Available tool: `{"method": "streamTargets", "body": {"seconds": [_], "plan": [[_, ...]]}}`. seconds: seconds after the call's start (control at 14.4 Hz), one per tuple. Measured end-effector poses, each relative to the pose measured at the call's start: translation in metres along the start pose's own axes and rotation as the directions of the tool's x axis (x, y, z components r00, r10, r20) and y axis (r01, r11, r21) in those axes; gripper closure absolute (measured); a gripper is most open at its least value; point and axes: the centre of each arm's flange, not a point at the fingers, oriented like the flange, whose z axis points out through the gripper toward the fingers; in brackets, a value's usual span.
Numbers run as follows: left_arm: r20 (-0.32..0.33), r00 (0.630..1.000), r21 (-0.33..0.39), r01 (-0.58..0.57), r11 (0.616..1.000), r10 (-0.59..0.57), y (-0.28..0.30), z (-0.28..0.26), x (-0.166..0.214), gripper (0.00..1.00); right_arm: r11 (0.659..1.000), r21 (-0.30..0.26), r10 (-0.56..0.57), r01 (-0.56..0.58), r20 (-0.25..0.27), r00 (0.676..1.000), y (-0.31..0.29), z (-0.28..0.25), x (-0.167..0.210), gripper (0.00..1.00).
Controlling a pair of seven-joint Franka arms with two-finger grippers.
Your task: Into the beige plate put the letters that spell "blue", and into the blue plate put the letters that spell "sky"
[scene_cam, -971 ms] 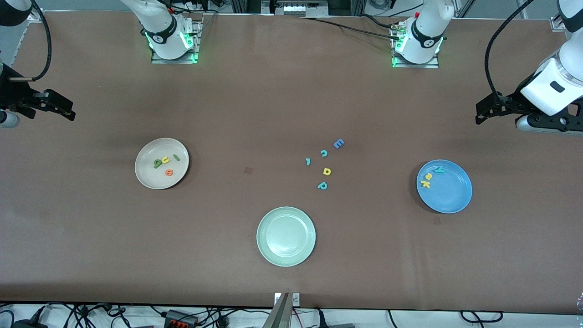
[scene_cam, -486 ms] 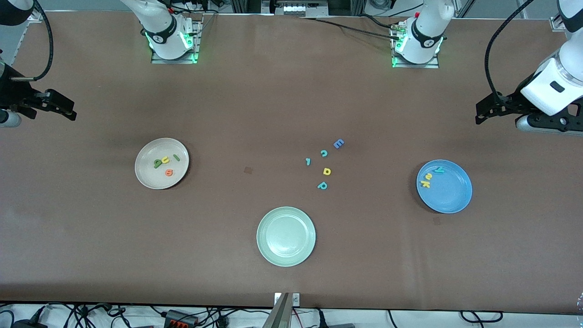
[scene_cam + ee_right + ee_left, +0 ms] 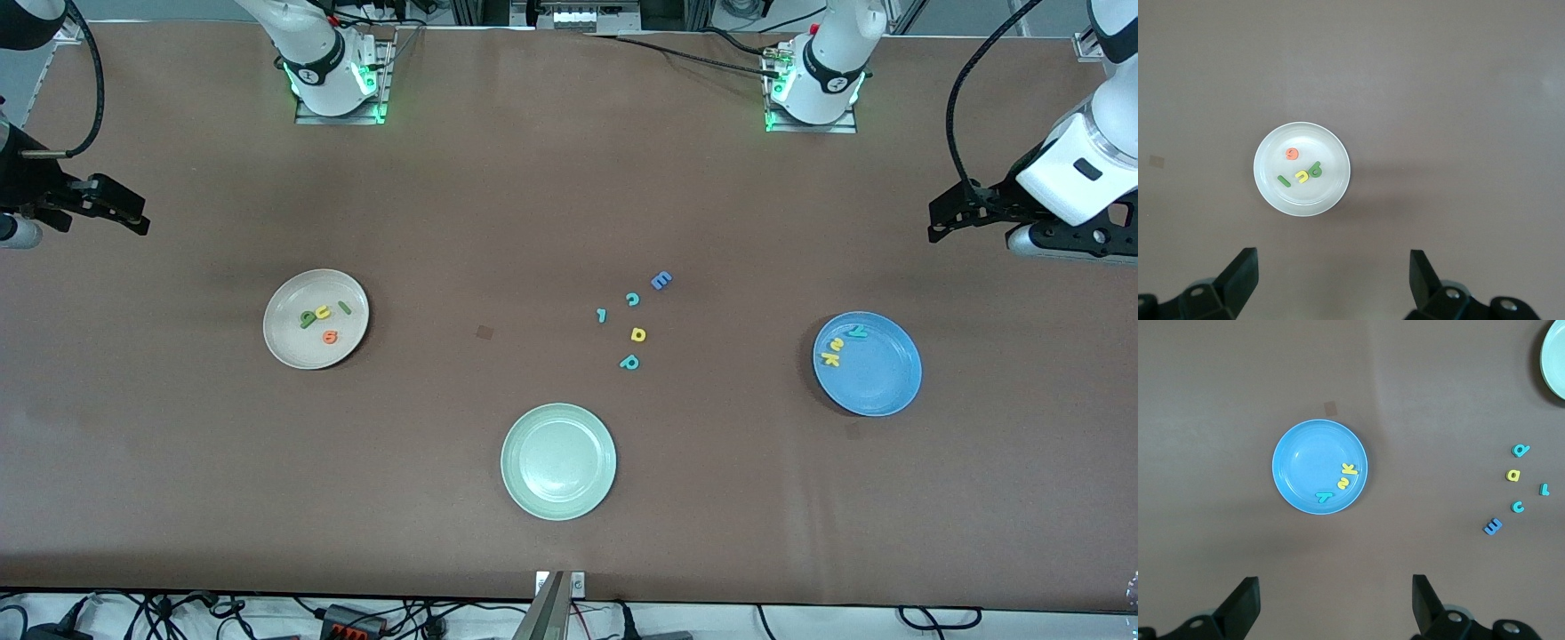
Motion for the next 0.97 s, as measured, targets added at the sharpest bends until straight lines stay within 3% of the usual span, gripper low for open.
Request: {"method": "streamTargets", "body": {"seconds": [0.97], "plan": [[0.0, 1.0, 0.0, 0.0, 1.0, 0.0, 0.0, 0.0, 0.0, 0.0, 1.0, 0.0, -0.002, 0.002, 0.005, 1.0, -0.0006, 0.0026, 0.0, 0.0]]}}
